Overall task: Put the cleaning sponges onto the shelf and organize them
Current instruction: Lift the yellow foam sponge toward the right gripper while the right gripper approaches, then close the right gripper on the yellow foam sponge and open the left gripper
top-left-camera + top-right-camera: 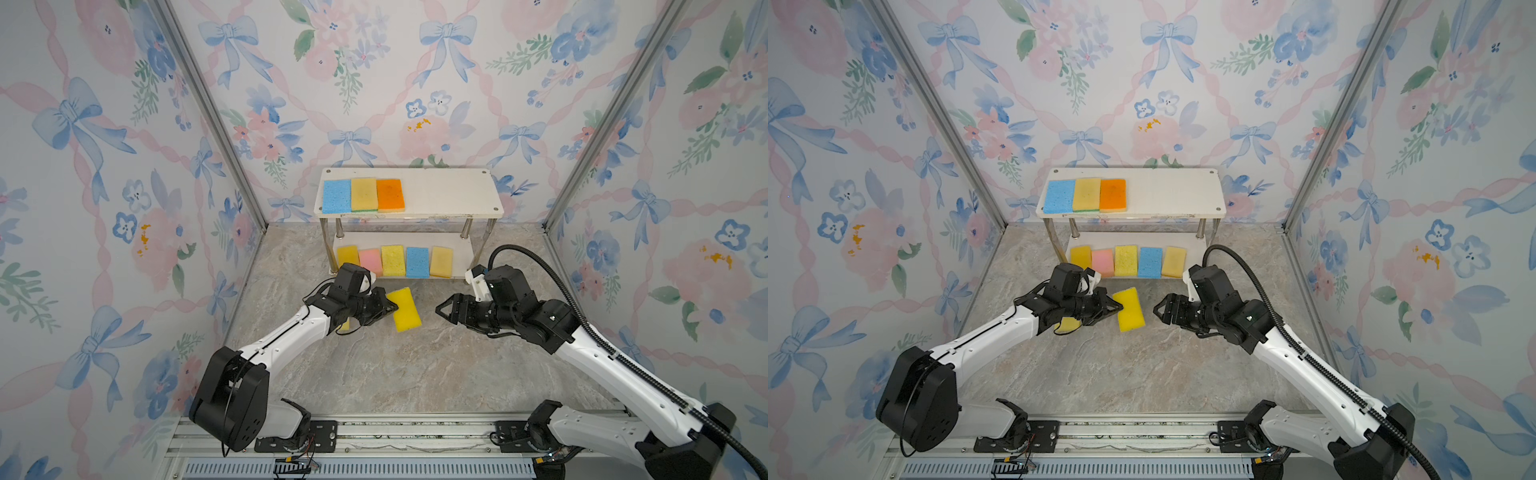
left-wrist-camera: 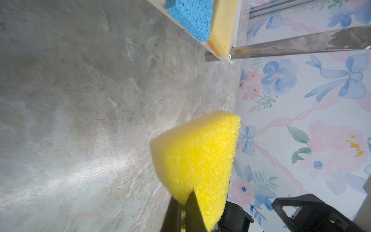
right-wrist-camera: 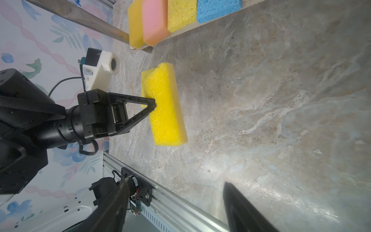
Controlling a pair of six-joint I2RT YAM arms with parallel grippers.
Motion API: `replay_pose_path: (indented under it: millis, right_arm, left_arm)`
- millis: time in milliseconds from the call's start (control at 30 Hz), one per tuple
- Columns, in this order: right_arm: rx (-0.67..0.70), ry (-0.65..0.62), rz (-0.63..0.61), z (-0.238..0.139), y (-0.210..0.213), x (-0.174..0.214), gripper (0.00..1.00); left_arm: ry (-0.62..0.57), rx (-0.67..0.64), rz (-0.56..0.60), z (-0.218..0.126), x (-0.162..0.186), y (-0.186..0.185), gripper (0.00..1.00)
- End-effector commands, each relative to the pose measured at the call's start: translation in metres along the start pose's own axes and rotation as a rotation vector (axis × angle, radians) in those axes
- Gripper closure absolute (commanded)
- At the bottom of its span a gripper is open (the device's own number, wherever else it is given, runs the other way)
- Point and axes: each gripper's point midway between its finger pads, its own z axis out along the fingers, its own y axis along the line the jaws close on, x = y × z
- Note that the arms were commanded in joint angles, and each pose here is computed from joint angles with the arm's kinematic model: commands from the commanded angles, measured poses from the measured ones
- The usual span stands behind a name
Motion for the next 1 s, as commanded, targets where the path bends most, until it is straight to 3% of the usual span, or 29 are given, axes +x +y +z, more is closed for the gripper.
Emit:
replay_pose_path:
  millis: [0, 500, 967]
  right_arm:
    - [-0.028, 0.030, -0.023, 0.012, 0.012, 0.004, 0.27]
    - [-0.055, 0.083, -0.064, 0.046, 0.035, 0.001, 0.54]
    - [-0.060, 0.086, -0.064, 0.050, 0.041, 0.008, 0.68]
  left_arm:
    - [-0.005, 0.086, -0.035, -0.011, -0.004, -0.029, 1.00]
    - [-0.018, 0.129, -0.035, -0.025, -0.001, -0.042, 1.00]
    - [-0.015, 0.137, -0.033, -0.030, 0.005, -0.041, 1.00]
